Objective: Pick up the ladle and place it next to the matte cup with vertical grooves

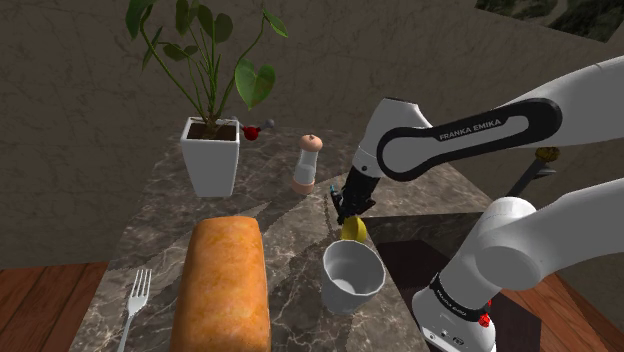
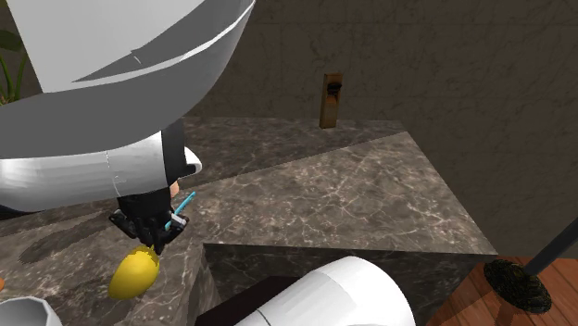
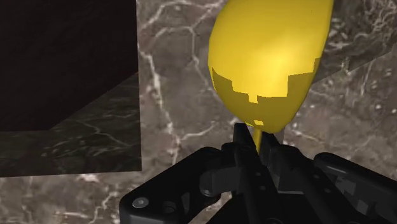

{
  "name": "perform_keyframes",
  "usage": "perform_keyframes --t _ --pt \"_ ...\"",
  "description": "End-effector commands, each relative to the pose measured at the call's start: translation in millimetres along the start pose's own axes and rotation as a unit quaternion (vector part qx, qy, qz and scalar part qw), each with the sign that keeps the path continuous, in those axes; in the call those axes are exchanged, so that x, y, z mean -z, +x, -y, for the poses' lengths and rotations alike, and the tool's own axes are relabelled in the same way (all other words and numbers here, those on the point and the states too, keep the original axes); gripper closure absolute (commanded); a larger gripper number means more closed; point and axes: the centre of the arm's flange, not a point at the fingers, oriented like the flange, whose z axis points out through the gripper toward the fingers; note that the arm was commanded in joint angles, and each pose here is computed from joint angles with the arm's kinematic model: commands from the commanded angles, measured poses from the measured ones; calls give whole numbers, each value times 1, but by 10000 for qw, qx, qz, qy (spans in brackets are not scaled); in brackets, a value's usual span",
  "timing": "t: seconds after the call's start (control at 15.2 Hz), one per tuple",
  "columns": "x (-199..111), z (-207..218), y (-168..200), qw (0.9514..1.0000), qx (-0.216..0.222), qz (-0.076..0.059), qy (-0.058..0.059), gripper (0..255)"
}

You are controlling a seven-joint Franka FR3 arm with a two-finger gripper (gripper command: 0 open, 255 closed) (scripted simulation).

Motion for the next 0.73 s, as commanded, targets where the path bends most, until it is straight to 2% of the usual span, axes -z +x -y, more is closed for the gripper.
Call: perform_keyframes --t 0.0,0.07,0.4,0.66 --pt "-1 0 0 10000 1 6 -6 255" --pt "-1 0 0 10000 1 6 -6 0" --pt "-1 0 0 10000 1 6 -6 0" --pt "49 0 0 10000 1 6 -6 0"
